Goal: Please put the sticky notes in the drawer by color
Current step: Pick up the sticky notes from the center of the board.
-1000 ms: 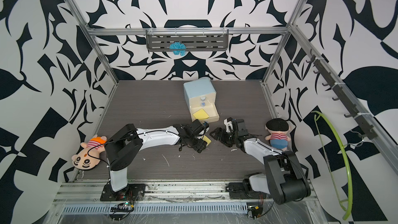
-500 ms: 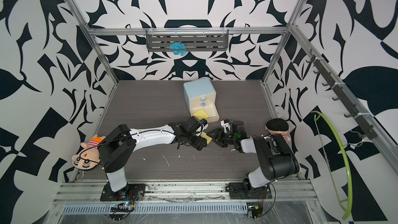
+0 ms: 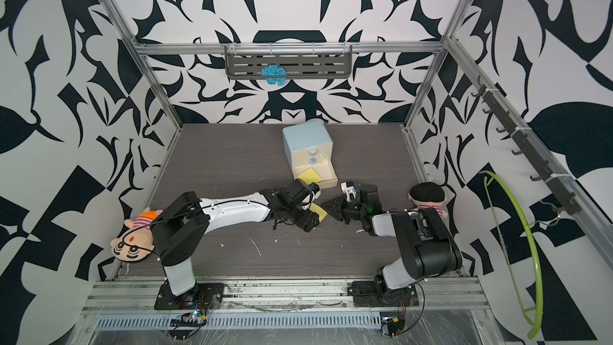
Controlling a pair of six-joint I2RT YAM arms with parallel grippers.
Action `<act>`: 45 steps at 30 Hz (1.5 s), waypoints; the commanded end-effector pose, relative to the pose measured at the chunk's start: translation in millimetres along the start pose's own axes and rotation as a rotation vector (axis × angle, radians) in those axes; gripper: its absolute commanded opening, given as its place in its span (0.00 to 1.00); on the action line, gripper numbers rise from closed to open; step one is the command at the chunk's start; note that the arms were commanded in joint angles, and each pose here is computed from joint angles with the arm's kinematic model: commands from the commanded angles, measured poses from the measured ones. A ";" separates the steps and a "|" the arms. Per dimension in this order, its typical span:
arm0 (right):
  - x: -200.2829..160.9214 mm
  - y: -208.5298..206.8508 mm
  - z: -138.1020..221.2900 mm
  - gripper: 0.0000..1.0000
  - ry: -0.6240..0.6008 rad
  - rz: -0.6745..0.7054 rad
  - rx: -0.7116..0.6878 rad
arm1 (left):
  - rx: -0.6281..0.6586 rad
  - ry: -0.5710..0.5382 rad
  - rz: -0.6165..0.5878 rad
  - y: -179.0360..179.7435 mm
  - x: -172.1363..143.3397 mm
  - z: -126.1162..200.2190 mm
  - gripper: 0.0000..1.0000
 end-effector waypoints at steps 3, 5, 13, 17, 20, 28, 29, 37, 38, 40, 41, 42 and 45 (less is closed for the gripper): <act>3.7 1.6 1.9 0.45 0.006 0.041 -0.021 | -0.011 -0.025 -0.003 -2.4 7.3 5.5 0.81; 1.9 -2.3 2.1 0.56 0.009 0.037 -0.037 | -0.009 -0.033 -0.005 -2.5 9.0 7.3 0.81; 2.2 13.2 0.4 0.41 0.024 0.032 0.086 | -0.006 -0.053 -0.002 -3.0 15.6 7.7 0.81; 2.3 15.7 0.4 0.36 0.024 0.029 0.101 | -0.009 -0.060 0.000 -4.4 17.9 7.8 0.81; 2.8 14.4 -0.1 0.33 0.020 0.028 0.095 | -0.007 -0.062 0.004 -3.7 18.0 8.1 0.81; 2.9 10.0 -1.5 0.24 0.022 0.029 0.082 | -0.008 -0.069 0.008 -3.4 17.4 10.5 0.81; 2.7 9.1 -1.4 0.23 0.023 0.030 0.078 | -0.011 -0.068 0.006 -3.7 17.1 11.0 0.81; -3.9 3.5 -1.2 0.24 0.048 0.049 0.055 | -0.032 -0.079 0.012 -5.9 20.4 15.1 0.81; -4.2 3.0 -1.3 0.26 0.050 0.047 0.055 | -0.034 -0.082 0.012 -6.4 21.1 15.6 0.81; -4.7 2.0 -2.0 0.28 0.054 0.046 0.056 | -0.036 -0.083 0.012 -6.5 21.5 16.0 0.81; -4.8 1.9 -2.3 0.29 0.056 0.046 0.057 | -0.036 -0.082 0.013 -6.2 21.7 15.7 0.81; -5.1 1.9 -2.6 0.30 0.058 0.044 0.060 | -0.037 -0.082 0.013 -6.4 21.8 15.8 0.81; -5.4 2.6 -3.0 0.34 0.064 0.040 0.068 | -0.039 -0.081 0.014 -6.7 21.5 15.6 0.81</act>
Point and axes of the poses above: each gripper's point midway between its finger pads, its own z axis back along the fingers, its own y axis along the line the jaws close on, x = y × z, the point moved 3 cm from there along z, back along the fingers, and after that the axes turned 10 degrees about z, right-handed, at the moved point
